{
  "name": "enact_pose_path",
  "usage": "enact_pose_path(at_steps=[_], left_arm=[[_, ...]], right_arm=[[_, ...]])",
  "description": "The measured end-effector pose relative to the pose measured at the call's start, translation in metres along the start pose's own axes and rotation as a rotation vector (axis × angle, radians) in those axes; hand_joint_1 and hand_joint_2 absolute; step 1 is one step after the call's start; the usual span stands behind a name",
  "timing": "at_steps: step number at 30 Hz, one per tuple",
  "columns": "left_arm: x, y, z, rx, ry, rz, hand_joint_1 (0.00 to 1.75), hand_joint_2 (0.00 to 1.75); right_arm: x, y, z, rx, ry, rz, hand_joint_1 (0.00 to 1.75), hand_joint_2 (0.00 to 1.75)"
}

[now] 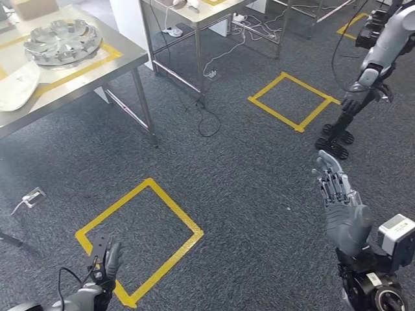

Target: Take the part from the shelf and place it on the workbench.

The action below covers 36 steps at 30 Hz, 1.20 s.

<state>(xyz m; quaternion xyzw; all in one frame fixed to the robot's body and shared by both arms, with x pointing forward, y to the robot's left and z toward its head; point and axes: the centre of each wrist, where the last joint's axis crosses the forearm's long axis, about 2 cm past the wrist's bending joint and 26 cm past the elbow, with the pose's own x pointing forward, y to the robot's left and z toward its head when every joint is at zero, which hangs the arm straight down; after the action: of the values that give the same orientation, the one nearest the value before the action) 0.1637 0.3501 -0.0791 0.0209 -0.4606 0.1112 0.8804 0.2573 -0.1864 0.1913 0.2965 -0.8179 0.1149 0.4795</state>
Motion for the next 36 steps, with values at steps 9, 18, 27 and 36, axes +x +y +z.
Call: enact_pose_path(at_steps=[9,18,27,36], left_arm=[[-0.002,-0.002,0.001,-0.010,0.002,-0.004,0.00,0.00],[-0.001,-0.002,0.000,-0.013,-0.001,-0.004,0.00,0.00],[0.002,-0.002,-0.002,-0.011,-0.008,-0.014,0.00,0.00],[0.002,-0.011,-0.002,-0.022,-0.009,-0.020,0.00,0.00]], right_arm=[[-0.001,0.000,-0.003,-0.002,-0.004,-0.003,0.00,0.00],[-0.002,-0.002,-0.005,-0.002,-0.008,-0.003,0.00,0.00],[-0.004,-0.002,-0.004,-0.014,-0.003,-0.004,0.00,0.00],[-0.006,-0.003,0.002,-0.048,0.012,-0.008,0.00,0.00]])
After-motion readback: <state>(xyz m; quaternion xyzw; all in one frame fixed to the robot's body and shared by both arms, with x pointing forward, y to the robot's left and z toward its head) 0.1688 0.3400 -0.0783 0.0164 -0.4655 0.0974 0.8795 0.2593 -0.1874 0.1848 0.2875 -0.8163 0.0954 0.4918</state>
